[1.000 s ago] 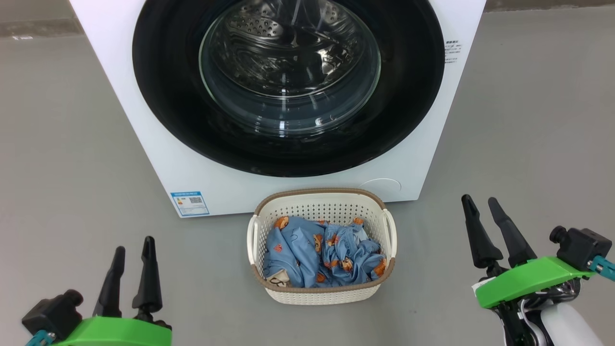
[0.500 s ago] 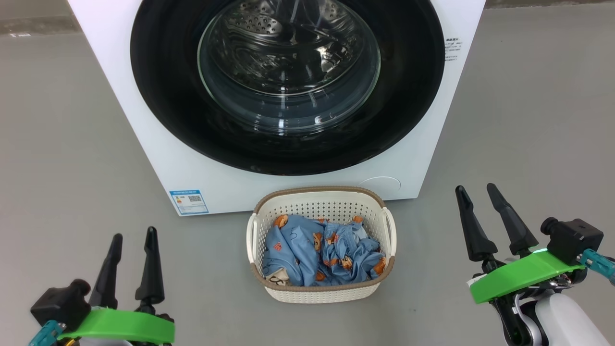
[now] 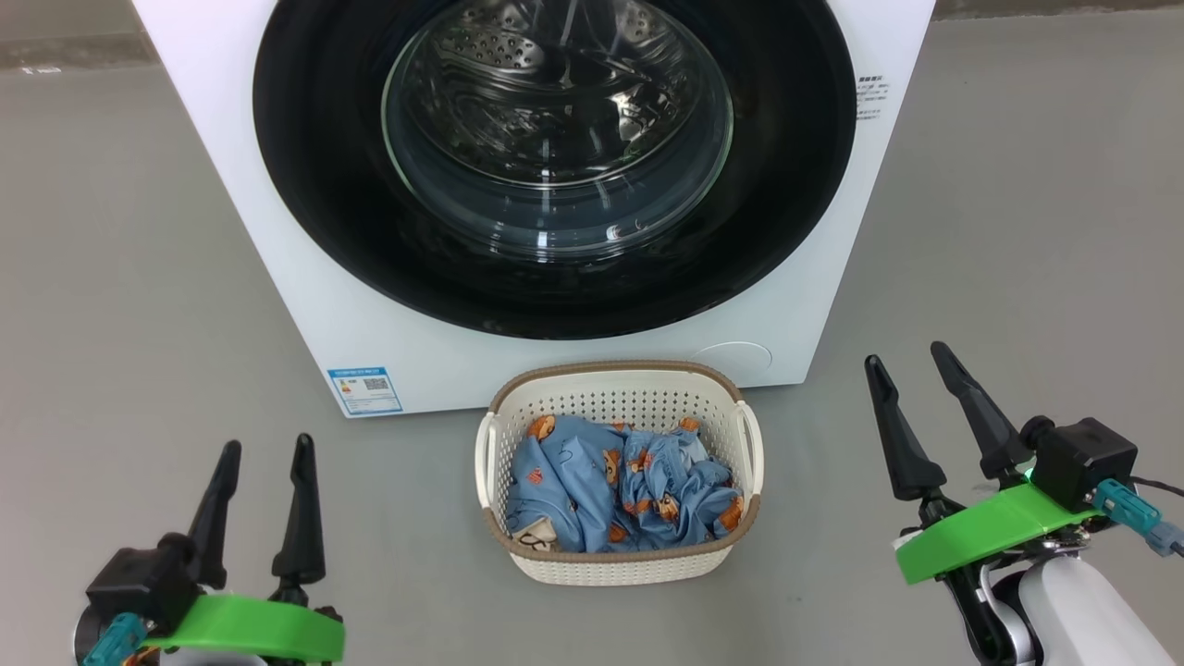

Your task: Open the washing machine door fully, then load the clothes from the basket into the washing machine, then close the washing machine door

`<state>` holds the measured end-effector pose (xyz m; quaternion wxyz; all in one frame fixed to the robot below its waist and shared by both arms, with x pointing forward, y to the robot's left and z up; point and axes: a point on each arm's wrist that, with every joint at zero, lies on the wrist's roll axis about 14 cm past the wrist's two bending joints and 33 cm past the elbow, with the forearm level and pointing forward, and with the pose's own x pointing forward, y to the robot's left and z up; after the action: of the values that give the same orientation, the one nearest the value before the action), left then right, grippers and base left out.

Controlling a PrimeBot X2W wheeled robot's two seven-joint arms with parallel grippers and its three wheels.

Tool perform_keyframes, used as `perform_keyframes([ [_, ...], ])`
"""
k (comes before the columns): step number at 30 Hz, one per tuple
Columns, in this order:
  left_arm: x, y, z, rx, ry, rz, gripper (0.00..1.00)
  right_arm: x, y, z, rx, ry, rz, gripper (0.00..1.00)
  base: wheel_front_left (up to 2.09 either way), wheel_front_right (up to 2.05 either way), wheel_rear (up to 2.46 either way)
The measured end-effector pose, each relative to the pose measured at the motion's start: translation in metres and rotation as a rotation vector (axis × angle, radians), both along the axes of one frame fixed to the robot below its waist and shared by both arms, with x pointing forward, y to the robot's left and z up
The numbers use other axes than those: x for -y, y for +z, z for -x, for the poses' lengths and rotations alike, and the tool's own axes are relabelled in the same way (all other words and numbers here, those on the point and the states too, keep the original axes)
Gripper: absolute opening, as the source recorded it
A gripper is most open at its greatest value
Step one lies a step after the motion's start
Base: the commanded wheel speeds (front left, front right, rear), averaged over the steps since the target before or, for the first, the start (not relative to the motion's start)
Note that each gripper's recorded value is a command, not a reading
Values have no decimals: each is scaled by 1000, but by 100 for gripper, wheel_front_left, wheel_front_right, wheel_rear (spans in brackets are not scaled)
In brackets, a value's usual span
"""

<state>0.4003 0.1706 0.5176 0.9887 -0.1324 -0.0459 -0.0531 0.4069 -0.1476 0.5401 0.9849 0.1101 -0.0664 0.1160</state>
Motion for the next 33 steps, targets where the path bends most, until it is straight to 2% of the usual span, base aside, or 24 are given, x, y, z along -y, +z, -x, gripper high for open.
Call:
perform_keyframes([
  [33,0,-5,1,-17,-6,-32,100,0,0,-1,3,0,15,100,5,5,-10],
])
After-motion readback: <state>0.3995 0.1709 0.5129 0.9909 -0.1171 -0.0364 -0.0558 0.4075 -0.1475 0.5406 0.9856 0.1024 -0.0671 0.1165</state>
